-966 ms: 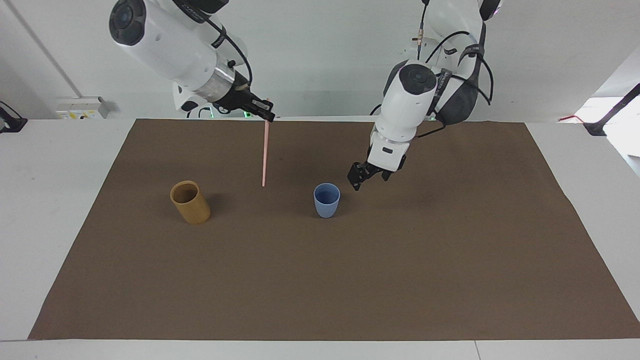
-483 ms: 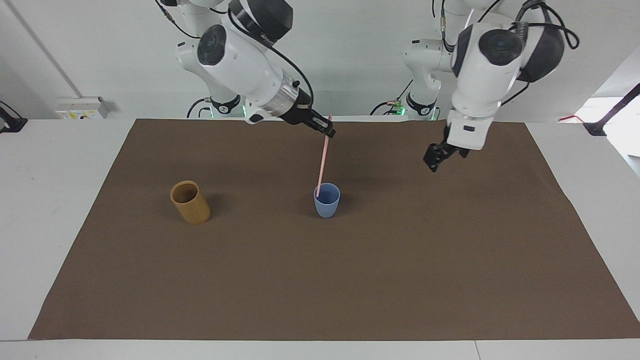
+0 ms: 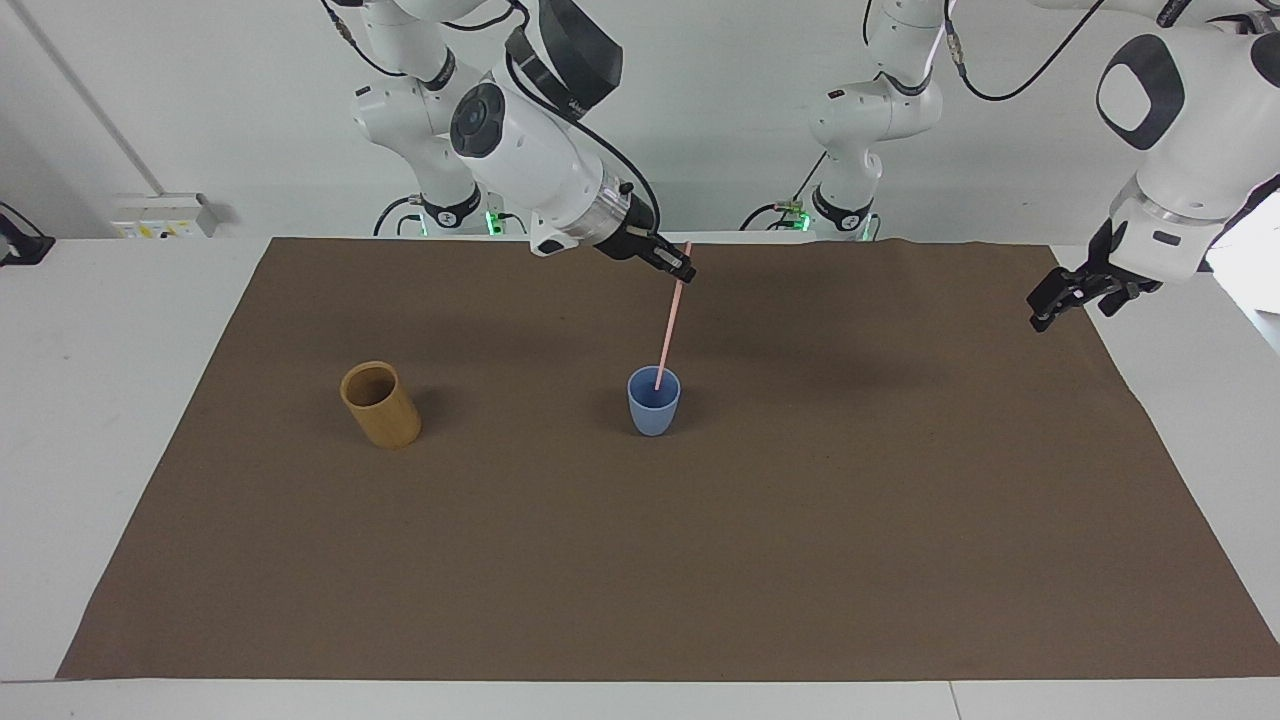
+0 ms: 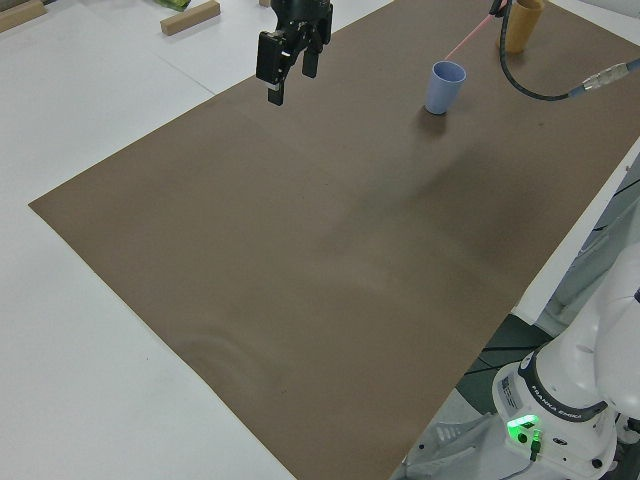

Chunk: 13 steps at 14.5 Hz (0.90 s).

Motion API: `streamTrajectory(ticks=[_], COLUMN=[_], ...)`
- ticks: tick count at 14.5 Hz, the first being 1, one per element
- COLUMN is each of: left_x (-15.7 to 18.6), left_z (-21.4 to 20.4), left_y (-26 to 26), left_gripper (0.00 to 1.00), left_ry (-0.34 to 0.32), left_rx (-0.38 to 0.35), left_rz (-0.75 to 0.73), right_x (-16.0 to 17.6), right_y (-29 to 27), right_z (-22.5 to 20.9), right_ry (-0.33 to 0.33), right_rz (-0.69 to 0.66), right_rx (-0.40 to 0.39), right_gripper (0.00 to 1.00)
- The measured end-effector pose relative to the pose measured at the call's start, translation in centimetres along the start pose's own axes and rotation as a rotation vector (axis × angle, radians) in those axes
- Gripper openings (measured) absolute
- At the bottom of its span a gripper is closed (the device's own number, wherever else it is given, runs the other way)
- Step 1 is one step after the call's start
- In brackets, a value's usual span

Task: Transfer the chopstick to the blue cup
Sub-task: 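Lower the pink chopstick into the blue cup and open the right gripper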

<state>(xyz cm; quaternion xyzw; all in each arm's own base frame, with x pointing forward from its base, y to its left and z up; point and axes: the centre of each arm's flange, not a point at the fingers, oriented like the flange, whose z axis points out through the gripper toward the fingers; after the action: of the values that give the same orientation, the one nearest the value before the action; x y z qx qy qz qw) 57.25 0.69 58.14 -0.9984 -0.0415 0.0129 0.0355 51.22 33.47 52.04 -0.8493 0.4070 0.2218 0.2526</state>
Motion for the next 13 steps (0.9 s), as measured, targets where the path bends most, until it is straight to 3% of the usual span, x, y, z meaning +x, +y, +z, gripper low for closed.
streamTrajectory(ticks=[7, 9, 13], left_x=[-0.3, -0.5, -0.9], left_z=[-0.2, -0.7, -1.6], left_y=[2.6, 4.0, 6.8], left_gripper=[1.00, 1.00, 1.00], left_ry=[-0.004, 0.000, 0.008], left_rx=[-0.064, -0.067, -0.067], left_rz=[0.035, 0.059, 0.075], right_x=[0.9, 1.0, 1.7], right_y=[1.2, 1.4, 1.0], right_z=[1.3, 1.3, -0.9], right_ry=[0.003, 0.004, 0.014], right_rz=[0.025, 0.028, 0.034], right_rx=[-0.021, -0.022, 0.013], right_gripper=[0.08, 0.24, 0.68])
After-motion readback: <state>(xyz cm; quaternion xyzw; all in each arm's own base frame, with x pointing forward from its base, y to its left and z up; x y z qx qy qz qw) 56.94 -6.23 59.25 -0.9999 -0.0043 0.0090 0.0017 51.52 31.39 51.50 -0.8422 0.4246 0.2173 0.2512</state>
